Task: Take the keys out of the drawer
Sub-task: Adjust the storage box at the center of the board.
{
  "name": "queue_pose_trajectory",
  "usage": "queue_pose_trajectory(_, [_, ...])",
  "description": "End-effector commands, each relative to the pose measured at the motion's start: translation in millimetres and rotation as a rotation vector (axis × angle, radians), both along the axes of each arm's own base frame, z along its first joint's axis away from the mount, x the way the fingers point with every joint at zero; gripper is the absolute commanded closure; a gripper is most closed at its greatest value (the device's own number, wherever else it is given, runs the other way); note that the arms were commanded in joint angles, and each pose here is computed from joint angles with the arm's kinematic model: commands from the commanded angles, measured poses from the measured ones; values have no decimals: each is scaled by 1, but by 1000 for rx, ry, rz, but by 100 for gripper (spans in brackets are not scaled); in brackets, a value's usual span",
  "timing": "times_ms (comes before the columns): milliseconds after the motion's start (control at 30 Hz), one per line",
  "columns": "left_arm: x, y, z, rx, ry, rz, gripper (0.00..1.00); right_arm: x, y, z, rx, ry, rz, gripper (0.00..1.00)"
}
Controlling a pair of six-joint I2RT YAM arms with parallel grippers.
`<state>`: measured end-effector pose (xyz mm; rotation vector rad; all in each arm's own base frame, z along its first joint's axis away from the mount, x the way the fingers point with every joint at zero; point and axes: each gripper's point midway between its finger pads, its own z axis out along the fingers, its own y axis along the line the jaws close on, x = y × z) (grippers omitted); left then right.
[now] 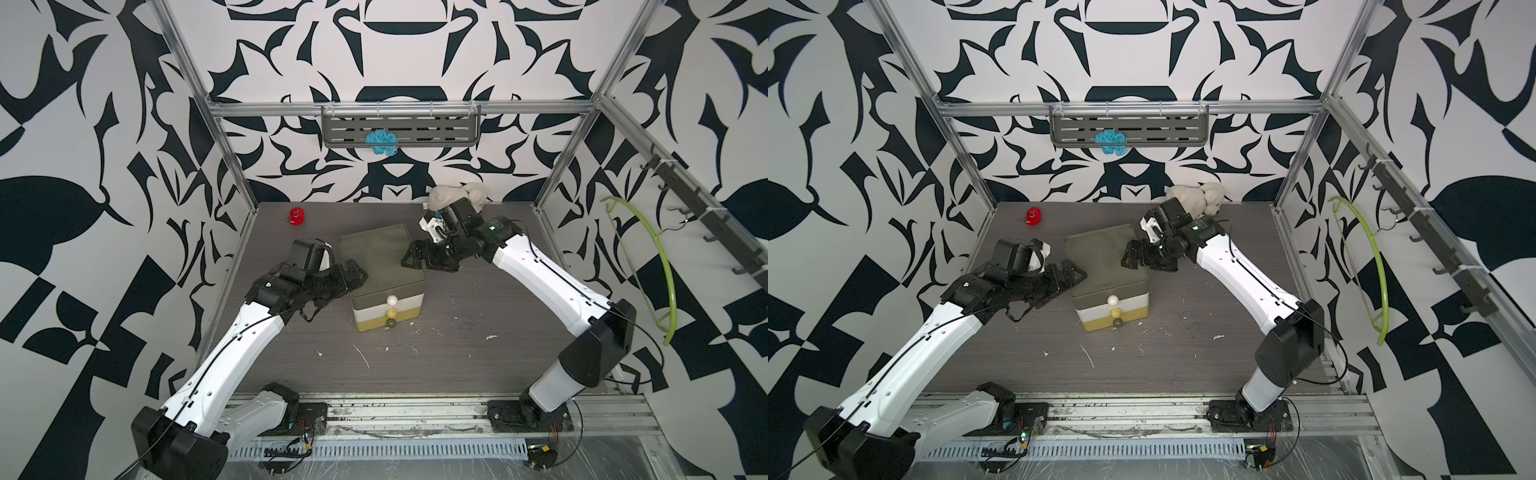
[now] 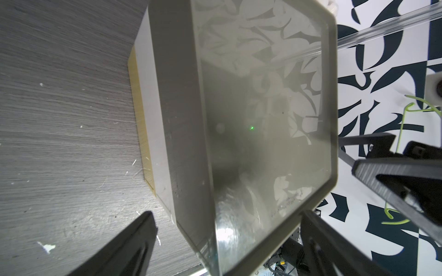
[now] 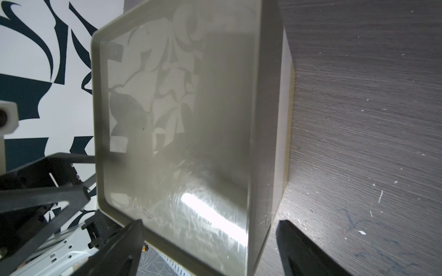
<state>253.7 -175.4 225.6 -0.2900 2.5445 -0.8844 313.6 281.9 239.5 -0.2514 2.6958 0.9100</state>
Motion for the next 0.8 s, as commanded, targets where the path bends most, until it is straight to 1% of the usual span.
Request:
queue_pose_trajectory(0, [-8,-2,9,-8,8,-35,1,7,9,19,51,-23,13,11])
queue_pose_trajectory(167, [-13,-3,10,-8,14,-61,1,13,16,14,53,-1,16,20])
queue_pose_trajectory(233, [-13,-5,9,-12,19,-65,1,17,18,15,56,0,15,26])
queue_pose_trajectory(333, [-14,-8,8,-37,29,-71,1,21,25,18,70,6,23,37])
queue_pose_trajectory(467, [-12,-13,5,-73,31,-63,1,28,30,20,69,5,28,47])
queue_pose_trajectory(633, [-8,-21,1,-118,49,-66,1,37,32,24,51,-15,33,49])
queue_pose_trajectory(767, [-6,-23,2,-132,51,-60,1,47,35,25,24,-32,45,53])
